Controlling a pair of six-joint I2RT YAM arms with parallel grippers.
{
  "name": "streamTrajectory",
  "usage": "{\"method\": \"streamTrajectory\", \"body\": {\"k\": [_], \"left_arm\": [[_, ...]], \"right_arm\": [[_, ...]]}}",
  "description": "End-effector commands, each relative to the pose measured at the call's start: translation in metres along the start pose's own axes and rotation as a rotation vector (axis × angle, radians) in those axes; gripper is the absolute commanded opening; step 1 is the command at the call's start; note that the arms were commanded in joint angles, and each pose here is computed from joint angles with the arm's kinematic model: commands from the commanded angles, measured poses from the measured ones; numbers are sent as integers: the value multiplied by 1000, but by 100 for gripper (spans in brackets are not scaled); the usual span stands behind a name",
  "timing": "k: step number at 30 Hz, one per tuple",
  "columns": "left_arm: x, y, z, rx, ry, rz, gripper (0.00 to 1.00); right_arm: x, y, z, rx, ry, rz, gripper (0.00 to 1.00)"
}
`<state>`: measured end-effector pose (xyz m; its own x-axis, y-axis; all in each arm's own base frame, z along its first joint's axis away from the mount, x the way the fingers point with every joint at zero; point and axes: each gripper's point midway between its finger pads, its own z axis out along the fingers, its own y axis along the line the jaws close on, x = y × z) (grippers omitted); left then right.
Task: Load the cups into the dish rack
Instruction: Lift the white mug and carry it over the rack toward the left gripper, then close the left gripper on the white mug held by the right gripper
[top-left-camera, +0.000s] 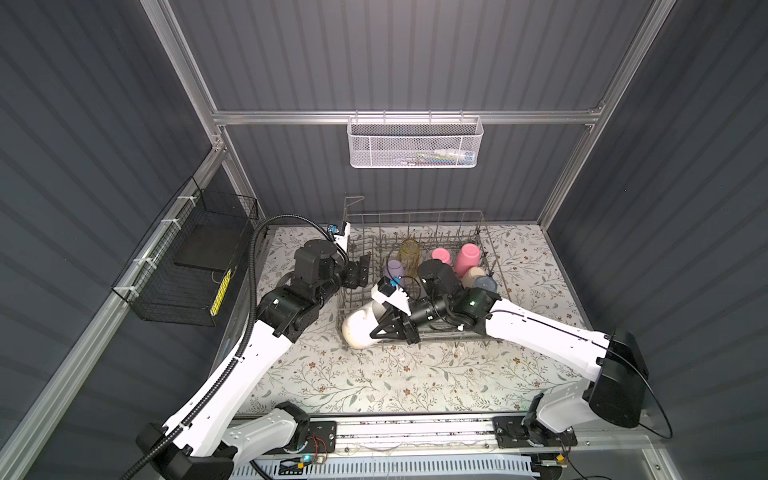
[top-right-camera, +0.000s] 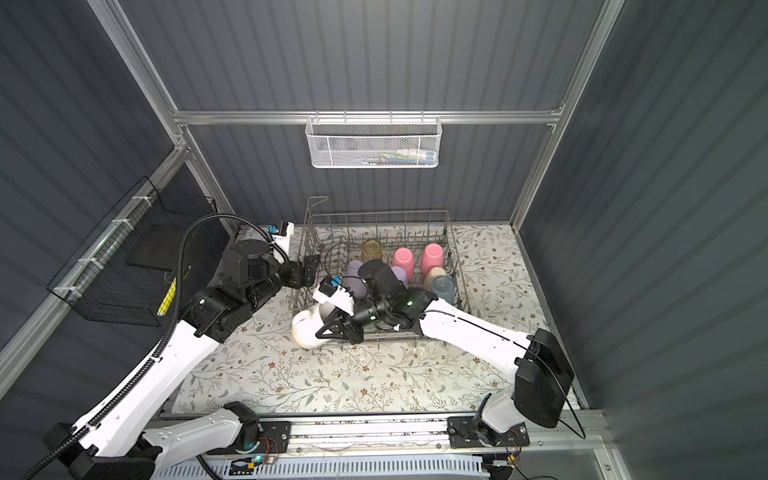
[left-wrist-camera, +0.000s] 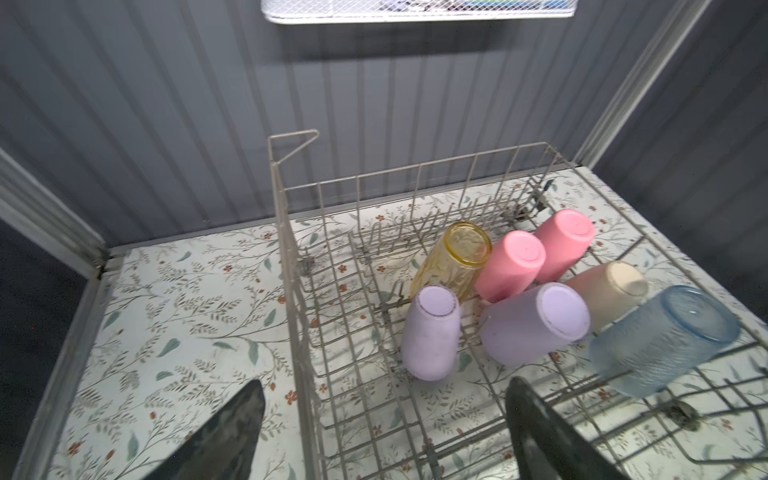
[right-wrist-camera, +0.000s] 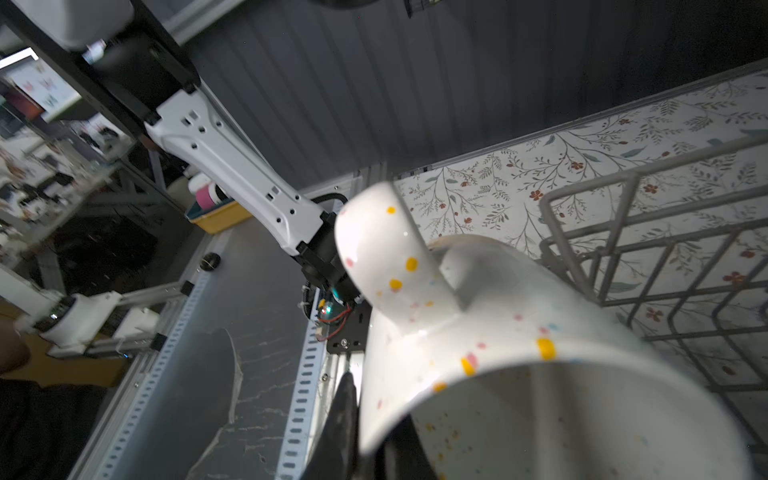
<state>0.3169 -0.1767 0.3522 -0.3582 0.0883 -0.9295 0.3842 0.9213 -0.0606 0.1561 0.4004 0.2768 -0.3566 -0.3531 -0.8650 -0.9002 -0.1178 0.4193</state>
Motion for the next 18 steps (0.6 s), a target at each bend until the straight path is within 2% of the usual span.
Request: {"method": "streamTrajectory", "body": {"k": [1, 7, 12, 15, 18], "left_arm": [[-18, -27, -10, 170, -89, 5, 90], [-31, -63, -26, 394, -166, 21, 90], [-29, -97, -46, 624, -219, 72, 90], [-26, -110, -54, 721, -221, 91, 90], [-25, -115, -57, 760, -220, 102, 91]], "right_arm": [[-58, 32, -33, -163, -221, -72, 0], [-70, 15, -76, -212, -391, 10, 0], [-74, 2, -106, -227, -485, 58, 0], [-76, -4, -118, -229, -517, 72, 0], [-75, -8, -125, -213, -526, 77, 0]]}}
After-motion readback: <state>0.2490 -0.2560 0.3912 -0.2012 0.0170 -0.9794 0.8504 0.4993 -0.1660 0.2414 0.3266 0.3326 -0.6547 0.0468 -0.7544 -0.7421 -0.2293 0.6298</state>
